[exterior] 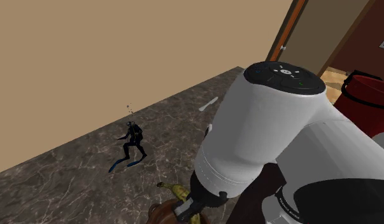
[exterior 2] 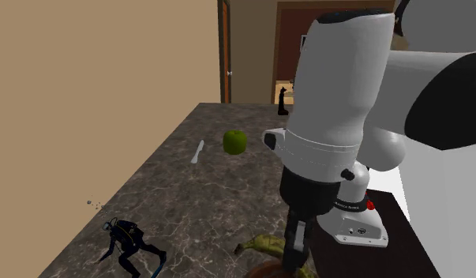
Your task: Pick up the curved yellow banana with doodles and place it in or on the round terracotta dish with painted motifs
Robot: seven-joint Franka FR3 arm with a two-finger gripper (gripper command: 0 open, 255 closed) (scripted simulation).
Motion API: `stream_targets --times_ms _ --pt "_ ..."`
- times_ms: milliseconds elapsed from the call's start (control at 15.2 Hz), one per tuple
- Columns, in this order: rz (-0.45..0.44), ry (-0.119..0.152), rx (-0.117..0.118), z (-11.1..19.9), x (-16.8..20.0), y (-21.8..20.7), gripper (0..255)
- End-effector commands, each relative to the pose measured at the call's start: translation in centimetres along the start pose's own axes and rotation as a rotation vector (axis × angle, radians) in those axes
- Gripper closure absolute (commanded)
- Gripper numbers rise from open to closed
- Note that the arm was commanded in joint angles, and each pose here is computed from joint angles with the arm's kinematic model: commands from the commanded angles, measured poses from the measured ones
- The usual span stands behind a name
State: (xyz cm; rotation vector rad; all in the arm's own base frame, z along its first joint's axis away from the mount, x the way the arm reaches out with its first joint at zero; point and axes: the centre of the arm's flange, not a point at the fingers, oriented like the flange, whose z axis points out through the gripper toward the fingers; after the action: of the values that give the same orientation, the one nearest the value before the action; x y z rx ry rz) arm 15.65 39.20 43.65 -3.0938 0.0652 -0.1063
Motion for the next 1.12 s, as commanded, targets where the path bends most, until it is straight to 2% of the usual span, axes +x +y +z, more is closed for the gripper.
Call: stream_targets --times_ms 0,858,1056 --pt "0.002 -0.001 0.001 0.0 -1.2 -1.3 255" --pt "0.002 -0.001 0.001 7.2 -1.7 -1.0 255" --pt "0.002 -0.001 0.001 7.2 -1.7 -1.0 255"
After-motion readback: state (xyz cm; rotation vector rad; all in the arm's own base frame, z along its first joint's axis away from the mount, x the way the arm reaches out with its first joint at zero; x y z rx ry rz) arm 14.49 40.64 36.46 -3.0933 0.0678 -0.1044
